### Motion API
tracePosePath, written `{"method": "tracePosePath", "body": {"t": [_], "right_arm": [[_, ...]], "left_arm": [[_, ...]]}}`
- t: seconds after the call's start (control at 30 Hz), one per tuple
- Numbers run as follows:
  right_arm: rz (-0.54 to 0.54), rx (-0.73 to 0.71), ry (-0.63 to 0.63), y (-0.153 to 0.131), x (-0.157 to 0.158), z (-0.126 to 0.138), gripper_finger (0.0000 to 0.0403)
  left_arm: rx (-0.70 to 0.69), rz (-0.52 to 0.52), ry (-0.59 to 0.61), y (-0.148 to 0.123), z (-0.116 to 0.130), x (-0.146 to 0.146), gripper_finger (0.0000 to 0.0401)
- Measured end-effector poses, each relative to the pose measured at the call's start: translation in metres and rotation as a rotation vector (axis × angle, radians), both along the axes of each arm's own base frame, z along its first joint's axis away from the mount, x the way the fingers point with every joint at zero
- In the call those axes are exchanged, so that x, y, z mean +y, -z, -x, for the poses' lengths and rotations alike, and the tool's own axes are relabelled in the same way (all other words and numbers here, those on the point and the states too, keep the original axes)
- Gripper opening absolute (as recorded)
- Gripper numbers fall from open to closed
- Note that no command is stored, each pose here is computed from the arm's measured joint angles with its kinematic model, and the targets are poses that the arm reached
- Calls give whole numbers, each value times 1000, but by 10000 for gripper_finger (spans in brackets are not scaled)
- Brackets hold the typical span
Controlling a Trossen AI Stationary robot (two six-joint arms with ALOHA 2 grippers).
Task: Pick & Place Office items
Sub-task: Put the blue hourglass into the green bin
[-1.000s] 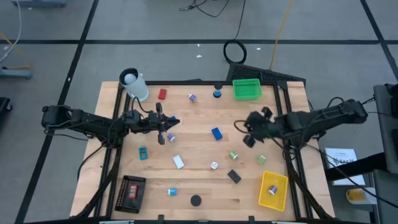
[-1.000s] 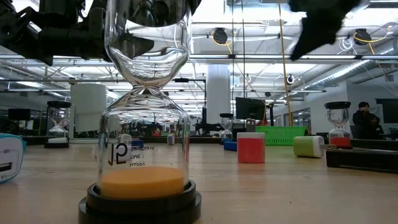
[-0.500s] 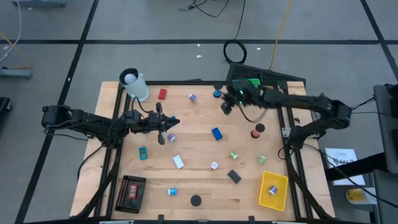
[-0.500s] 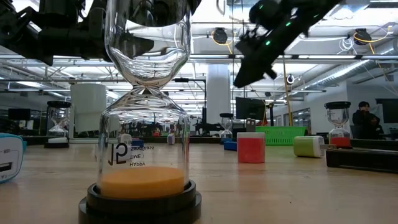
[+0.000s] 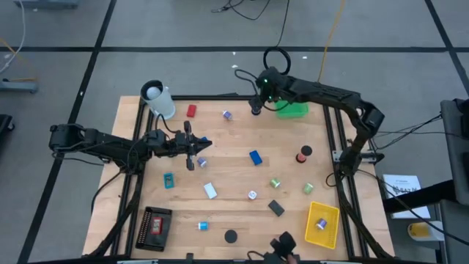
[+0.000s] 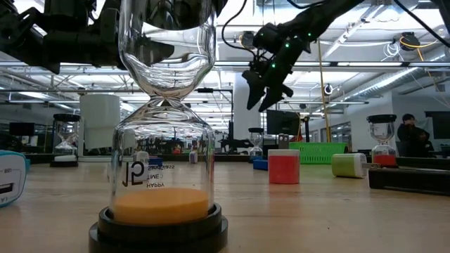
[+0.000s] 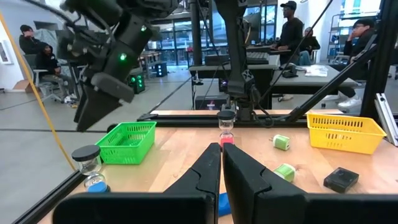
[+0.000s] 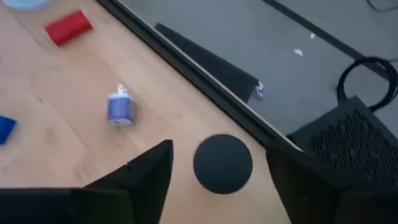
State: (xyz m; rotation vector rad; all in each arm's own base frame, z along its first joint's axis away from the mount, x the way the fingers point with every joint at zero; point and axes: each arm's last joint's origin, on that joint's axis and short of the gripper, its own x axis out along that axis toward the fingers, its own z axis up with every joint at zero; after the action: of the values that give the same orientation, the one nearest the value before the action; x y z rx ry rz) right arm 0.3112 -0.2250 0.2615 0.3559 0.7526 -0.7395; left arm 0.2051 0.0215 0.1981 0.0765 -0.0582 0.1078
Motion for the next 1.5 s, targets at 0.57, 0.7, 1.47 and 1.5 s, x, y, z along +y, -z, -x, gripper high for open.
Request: {"method": "tracePosePath", "body": {"t": [0.57, 0.7, 1.47, 1.5], "right_arm": [[-51, 5, -23, 33, -24, -5, 310], [-64, 18, -18, 39, -24, -4, 304], [-71, 39, -33, 67, -28, -11, 212], [-71, 39, -33, 67, -28, -11, 207]], "left_arm": [[0, 0, 0, 0, 0, 0, 26], [0, 0, 0, 0, 0, 0, 26], [0, 0, 0, 0, 0, 0, 26], [0, 0, 0, 0, 0, 0, 26]]}}
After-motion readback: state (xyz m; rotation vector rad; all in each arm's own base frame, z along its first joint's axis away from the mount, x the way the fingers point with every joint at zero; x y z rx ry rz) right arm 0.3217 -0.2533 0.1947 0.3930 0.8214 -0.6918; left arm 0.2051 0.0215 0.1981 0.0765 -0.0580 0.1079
